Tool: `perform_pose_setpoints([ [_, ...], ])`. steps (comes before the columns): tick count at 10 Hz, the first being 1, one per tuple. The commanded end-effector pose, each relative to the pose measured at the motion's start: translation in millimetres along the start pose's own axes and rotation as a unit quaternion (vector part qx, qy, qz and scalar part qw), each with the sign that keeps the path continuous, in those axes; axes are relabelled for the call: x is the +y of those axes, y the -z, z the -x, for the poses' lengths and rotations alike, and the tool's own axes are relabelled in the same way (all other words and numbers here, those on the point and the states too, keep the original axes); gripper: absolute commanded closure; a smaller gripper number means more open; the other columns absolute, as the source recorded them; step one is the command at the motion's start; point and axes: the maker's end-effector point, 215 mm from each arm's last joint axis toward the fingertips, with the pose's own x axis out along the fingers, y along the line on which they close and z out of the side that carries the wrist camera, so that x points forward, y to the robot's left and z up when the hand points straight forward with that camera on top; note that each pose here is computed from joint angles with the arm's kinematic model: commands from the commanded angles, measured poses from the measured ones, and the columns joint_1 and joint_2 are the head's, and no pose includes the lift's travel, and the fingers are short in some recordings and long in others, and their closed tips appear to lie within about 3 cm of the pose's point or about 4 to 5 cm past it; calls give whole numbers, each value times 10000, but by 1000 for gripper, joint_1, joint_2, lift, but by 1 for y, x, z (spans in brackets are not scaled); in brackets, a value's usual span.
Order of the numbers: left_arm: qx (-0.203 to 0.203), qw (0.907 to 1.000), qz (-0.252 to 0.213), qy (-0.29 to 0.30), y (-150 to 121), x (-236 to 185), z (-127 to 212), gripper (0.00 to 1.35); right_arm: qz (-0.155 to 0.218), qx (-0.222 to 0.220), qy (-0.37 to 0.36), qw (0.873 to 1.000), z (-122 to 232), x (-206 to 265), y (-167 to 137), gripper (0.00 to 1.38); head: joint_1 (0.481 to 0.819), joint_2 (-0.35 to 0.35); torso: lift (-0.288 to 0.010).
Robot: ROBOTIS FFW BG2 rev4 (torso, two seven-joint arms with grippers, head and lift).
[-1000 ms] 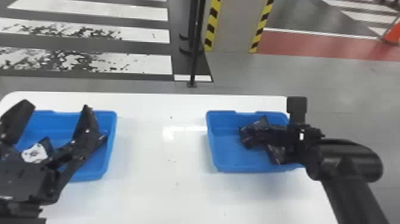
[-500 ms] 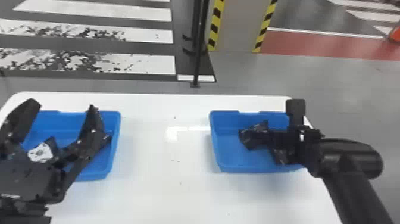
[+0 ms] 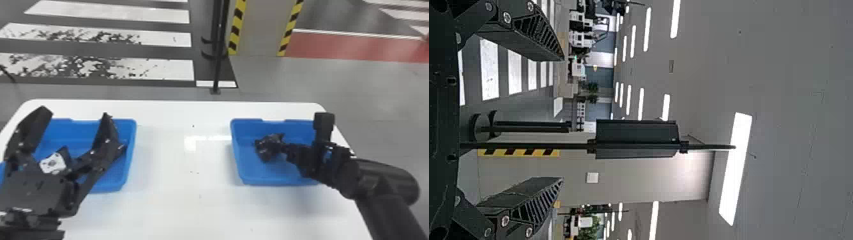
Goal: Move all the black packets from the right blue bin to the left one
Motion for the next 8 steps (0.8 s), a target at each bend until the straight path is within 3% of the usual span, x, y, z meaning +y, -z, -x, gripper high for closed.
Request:
perform_pose_setpoints([
  [1, -64, 10000, -14, -6, -4, 0, 0, 185, -382, -398, -410, 9976, 12, 25, -13, 1147, 695, -124, -140],
  [5, -137, 9999, -25, -12, -4, 1, 2, 183, -1254, -1248, -1789, 9678, 46, 114, -61, 1147, 695, -48, -140],
  [6, -213, 9998, -15, -30, -5, 2, 2, 185, -1517, -1425, -2258, 9517, 59, 138, -77, 1145, 695, -40, -140],
  [8, -267, 9996, 74, 9, -6, -4, -1, 182, -2209, -1427, -3395, 9031, 77, 208, -94, 1145, 695, 7, -140],
])
